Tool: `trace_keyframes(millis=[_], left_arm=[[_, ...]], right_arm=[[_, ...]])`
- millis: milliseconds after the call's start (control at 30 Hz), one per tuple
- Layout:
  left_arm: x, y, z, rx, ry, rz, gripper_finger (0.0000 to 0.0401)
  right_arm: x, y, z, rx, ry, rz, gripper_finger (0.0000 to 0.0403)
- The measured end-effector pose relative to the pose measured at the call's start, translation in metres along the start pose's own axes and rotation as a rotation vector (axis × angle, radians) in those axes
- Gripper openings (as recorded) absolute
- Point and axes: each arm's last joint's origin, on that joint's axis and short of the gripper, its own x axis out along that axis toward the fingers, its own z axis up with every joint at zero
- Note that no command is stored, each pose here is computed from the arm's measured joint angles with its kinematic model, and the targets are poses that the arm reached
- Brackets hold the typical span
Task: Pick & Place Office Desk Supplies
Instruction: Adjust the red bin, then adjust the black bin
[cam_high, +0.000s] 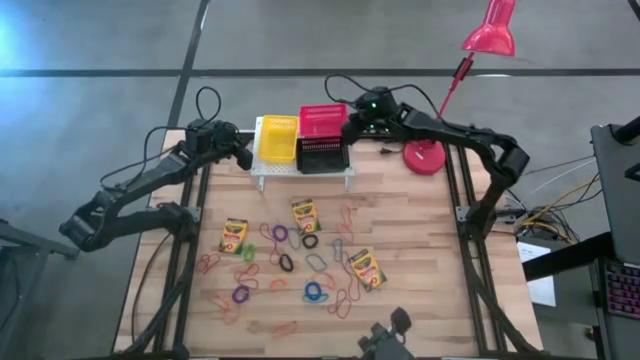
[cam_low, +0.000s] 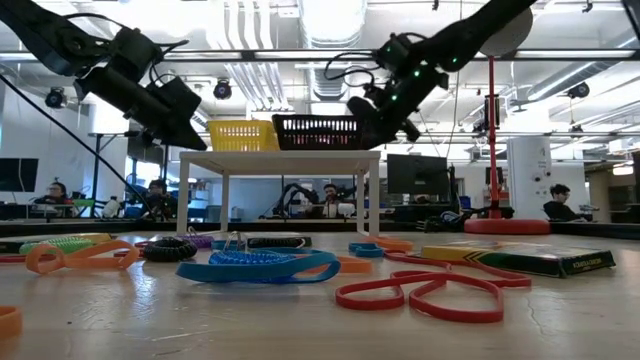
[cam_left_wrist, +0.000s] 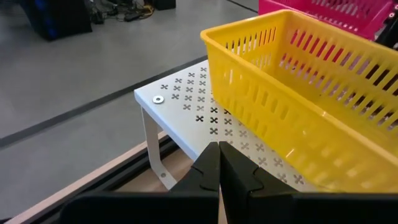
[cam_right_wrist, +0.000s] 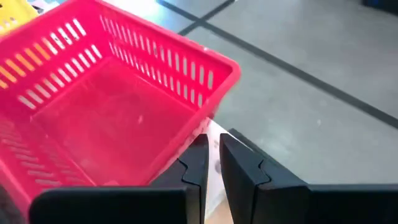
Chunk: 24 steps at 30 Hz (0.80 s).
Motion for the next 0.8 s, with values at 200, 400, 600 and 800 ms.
trace_keyframes(millis=[200,400,600,800], left_arm=[[0.000,0.000,0.000,-0.011,0.000,-0.006,0.0002],[0.000,0.000,0.000,-0.019,0.000,-0.010,0.0002],[0.000,0.000,0.000,-0.019,0.000,-0.010,0.0002],[-0.003,-0.001,-0.002,-0.020,0.022,-0.014,0.0002]], right_arm=[[0.005,0.007,0.007,-0.019,0.029,0.012,0.0038],[-0.009,0.015,0.009,-0.003,0.056,0.023,0.0038],[-0.027,0.017,0.011,-0.023,0.073,-0.010,0.0038],[-0.052,0.044,-0.002,-0.088,0.138,-0.001,0.0038]])
